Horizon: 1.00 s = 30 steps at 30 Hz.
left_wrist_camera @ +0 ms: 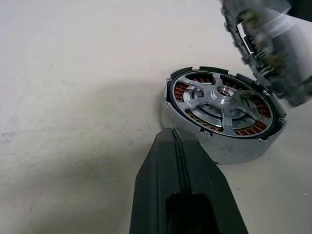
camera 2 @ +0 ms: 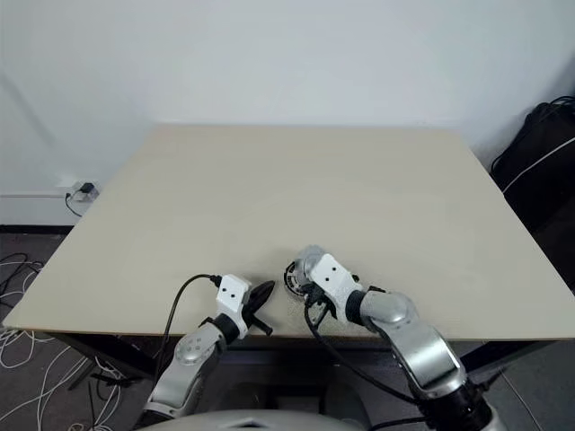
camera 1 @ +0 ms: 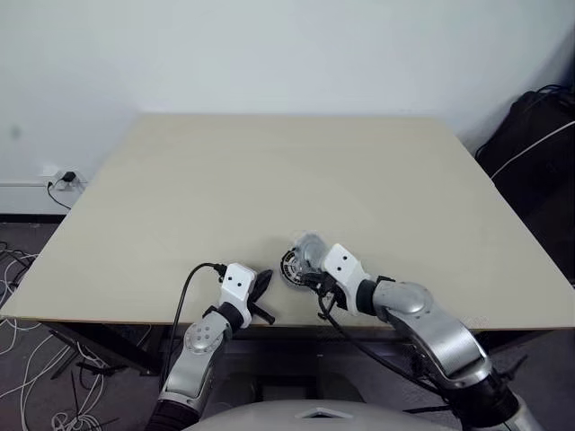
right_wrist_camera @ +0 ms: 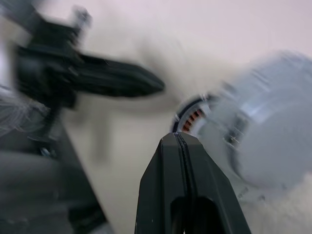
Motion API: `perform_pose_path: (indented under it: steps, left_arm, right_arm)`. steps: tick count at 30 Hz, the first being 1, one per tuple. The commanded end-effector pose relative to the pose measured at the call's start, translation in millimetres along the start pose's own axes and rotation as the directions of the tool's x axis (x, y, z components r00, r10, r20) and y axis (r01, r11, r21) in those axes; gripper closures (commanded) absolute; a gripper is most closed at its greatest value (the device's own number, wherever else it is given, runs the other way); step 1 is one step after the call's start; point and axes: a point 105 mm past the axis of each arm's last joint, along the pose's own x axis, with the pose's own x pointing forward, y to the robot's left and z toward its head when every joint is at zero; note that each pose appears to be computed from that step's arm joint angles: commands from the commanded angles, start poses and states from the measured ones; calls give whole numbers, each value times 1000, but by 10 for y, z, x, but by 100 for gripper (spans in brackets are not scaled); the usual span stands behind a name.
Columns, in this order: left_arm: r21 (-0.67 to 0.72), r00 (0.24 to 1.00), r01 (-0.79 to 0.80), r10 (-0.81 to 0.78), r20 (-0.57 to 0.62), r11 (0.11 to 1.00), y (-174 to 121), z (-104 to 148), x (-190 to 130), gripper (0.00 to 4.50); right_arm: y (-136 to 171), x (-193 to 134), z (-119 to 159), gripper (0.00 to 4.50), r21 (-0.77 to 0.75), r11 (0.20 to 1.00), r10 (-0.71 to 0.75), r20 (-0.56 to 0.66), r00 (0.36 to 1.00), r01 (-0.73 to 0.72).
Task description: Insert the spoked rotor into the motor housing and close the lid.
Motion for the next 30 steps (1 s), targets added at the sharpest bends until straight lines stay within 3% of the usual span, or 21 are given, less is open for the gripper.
perform_pose_path:
  steps: [1,5,8,30]
  left_arm:
    - [14,998,-3,2,65,1000,7,175,16,450]
    - [14,998,9,-10,65,1000,-14,176,36,450]
    - [15,998,18,-19,65,1000,-26,178,50,450]
    - [18,997,-4,3,75,1000,11,200,34,450]
  right_arm:
    - [-80,-218,353,449,-32,999,-31,191,981,38]
    - [-272,-333,422,449,21,989,-146,282,948,146]
    - [-402,-307,352,449,52,974,-225,269,937,219]
    - [-546,472,-111,449,275,943,-240,167,956,188]
